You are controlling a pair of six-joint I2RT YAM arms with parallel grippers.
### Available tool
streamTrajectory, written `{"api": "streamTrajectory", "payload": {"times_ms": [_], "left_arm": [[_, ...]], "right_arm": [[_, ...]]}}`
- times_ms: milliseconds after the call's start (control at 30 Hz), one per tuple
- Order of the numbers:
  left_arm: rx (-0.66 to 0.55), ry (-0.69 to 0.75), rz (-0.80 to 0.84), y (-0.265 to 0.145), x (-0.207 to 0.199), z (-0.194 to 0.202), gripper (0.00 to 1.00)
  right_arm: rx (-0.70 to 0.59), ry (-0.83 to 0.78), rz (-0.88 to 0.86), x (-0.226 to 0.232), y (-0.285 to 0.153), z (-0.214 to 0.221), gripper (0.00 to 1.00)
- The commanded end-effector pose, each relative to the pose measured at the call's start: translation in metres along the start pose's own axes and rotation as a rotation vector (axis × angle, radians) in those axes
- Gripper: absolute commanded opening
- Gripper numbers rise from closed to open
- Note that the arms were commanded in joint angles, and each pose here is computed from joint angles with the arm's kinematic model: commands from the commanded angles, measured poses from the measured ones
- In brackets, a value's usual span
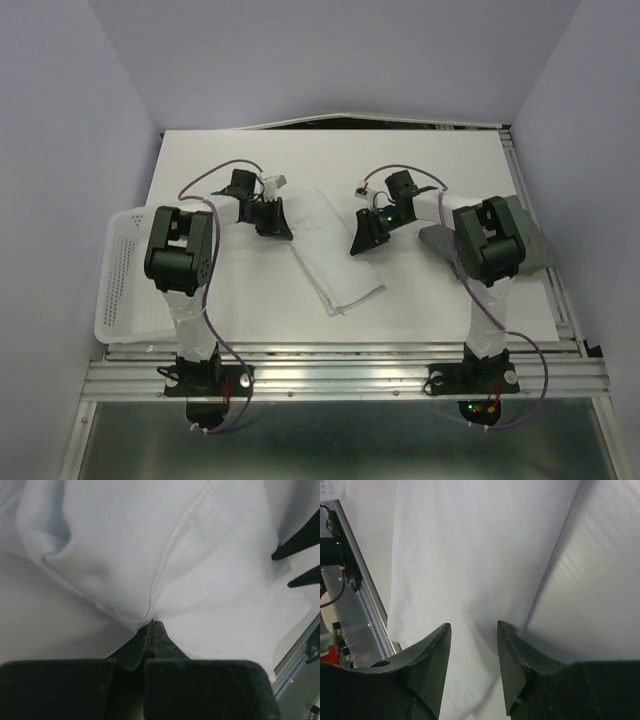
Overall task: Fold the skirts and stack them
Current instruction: Fold the skirt
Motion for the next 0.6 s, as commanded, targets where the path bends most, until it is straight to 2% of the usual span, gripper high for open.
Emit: {"api": "streamTrajectory", "payload": {"times_ms": [0,133,167,233,267,333,367,433,467,500,567], "left_arm": [[-0.011,0.103,-0.100,0.003,0.015,-0.024,0.00],[-0.027,0.261,-0.075,-0.006,-0.008,-0.047,0.01],[-0.059,0.348,-0.063,-0.019,-0.022,-0.056,0.10],[-0.118,0.456,-0.077,-0.034,-0.038,-0.060,0.22],[-0.196,0.588,-0.104,-0.058,-0.064,-0.070,0.33],[-0.220,0.697,-0.141,-0.070,-0.076,-0.055,0.45],[-0.282,0.775,-0.165,-0.092,-0.096,-0.055,0.48],[-0.255,0.893,-0.231,-0.090,-0.105,-0.028,0.48],[-0.298,0.937,-0.282,-0.105,-0.115,-0.025,0.48],[-0.260,0.991,-0.269,-0.094,-0.124,0.001,0.48],[-0.288,1.058,-0.316,-0.102,-0.136,0.017,0.48]], "right_arm": [[-0.010,0.073,-0.046,0.027,-0.008,0.030,0.48],[-0.040,0.089,-0.148,0.062,-0.014,0.025,0.52],[-0.040,0.083,-0.180,0.072,-0.015,0.022,0.52],[-0.074,0.060,-0.206,0.088,-0.027,0.008,0.53],[-0.086,0.045,-0.216,0.094,-0.032,0.003,0.53],[-0.116,0.015,-0.213,0.105,-0.043,-0.009,0.54],[-0.129,0.003,-0.196,0.106,-0.045,-0.015,0.54],[-0.153,-0.027,-0.180,0.106,-0.049,-0.029,0.55],[-0.157,-0.032,-0.159,0.102,-0.047,-0.033,0.55],[-0.168,-0.052,-0.146,0.099,-0.047,-0.041,0.55],[-0.155,-0.041,-0.141,0.090,-0.040,-0.042,0.52]]}}
Point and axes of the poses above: each gripper's point midway between its finger pads, its own y axis out along the fingers, its own x axis along the line the jaws close on, z = x × y, the point moved 2 cm from there along -y, back along the fingers, and after that the axes turned 3 degrees about -y, right-handed, at the moved point
